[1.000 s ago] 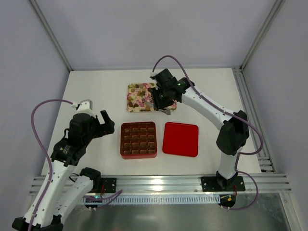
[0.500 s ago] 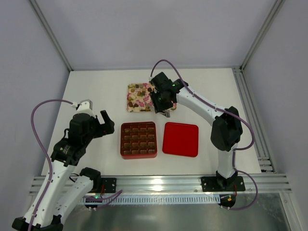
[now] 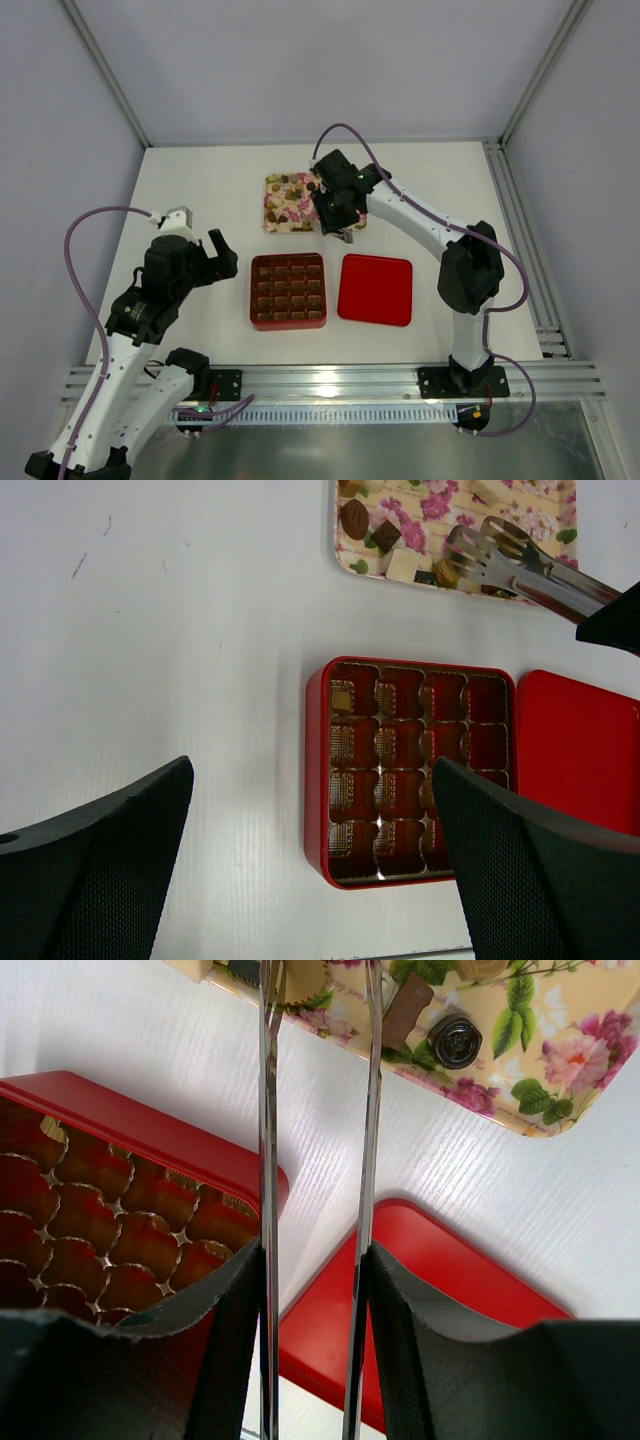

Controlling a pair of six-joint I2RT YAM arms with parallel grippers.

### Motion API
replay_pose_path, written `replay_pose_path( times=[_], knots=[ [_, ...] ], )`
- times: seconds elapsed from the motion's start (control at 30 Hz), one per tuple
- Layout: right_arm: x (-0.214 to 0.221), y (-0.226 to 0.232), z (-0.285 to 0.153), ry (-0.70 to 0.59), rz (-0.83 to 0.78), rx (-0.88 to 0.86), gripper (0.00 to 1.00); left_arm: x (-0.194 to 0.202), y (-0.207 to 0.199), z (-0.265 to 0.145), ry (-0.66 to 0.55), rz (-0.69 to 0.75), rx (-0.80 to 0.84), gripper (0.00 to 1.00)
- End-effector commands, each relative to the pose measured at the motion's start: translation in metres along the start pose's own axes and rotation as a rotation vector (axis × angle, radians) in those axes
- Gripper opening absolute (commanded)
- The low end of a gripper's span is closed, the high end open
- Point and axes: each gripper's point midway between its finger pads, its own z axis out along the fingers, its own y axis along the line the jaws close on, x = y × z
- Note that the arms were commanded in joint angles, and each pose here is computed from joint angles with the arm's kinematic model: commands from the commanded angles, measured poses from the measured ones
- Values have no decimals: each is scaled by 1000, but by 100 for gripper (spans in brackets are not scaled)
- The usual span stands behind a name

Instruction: Pack the chocolate

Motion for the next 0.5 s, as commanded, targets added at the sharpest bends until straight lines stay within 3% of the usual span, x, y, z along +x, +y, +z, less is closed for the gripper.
replay_pose_path(
  times=[0.0, 0.47],
  knots=[
    [-28, 11, -25, -103, 1, -40, 47, -5, 1, 1, -20, -1, -4, 100],
    [-23, 17, -18, -84, -9, -43, 47, -5, 0, 1, -21, 1, -2, 100]
  ],
)
